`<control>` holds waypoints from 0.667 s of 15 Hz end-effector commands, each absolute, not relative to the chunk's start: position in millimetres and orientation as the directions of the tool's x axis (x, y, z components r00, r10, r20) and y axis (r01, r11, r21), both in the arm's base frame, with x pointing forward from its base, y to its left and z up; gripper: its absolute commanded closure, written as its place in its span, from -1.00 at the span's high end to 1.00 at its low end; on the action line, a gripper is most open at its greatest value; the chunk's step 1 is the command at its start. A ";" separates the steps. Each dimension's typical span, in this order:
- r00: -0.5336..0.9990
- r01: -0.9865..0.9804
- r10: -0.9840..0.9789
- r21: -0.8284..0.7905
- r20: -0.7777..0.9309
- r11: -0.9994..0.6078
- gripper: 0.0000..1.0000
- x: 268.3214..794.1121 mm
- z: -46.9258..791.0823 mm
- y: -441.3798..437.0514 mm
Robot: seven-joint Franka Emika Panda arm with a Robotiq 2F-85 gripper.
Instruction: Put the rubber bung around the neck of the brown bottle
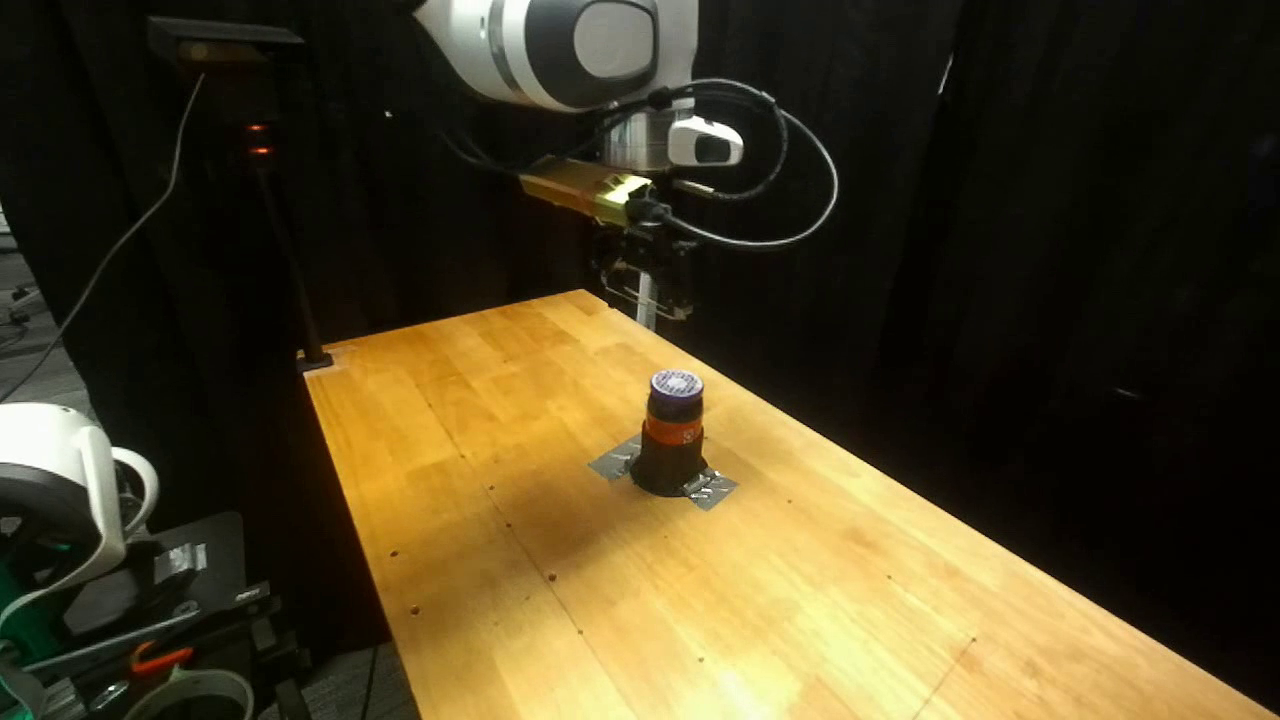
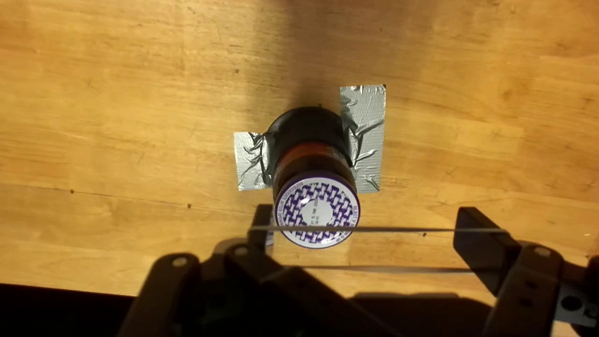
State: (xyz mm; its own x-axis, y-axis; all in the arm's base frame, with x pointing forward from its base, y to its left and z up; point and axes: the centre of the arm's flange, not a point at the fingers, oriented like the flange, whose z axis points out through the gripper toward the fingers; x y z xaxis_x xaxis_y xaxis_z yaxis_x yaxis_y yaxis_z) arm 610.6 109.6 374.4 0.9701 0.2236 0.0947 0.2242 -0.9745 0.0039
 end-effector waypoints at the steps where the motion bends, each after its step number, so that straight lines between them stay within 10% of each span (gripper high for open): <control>1: 0.967 0.251 0.251 0.013 0.036 -0.968 1.00 696.6 360.8 125.1; 10: 0.965 0.252 0.250 0.019 -0.076 -0.968 1.00 777.4 301.1 140.8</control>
State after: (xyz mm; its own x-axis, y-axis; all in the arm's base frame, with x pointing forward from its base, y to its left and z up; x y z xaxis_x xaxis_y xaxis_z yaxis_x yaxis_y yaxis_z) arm 709.0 126.6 299.6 0.9693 0.2402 -0.0515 0.2407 -0.9706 0.0025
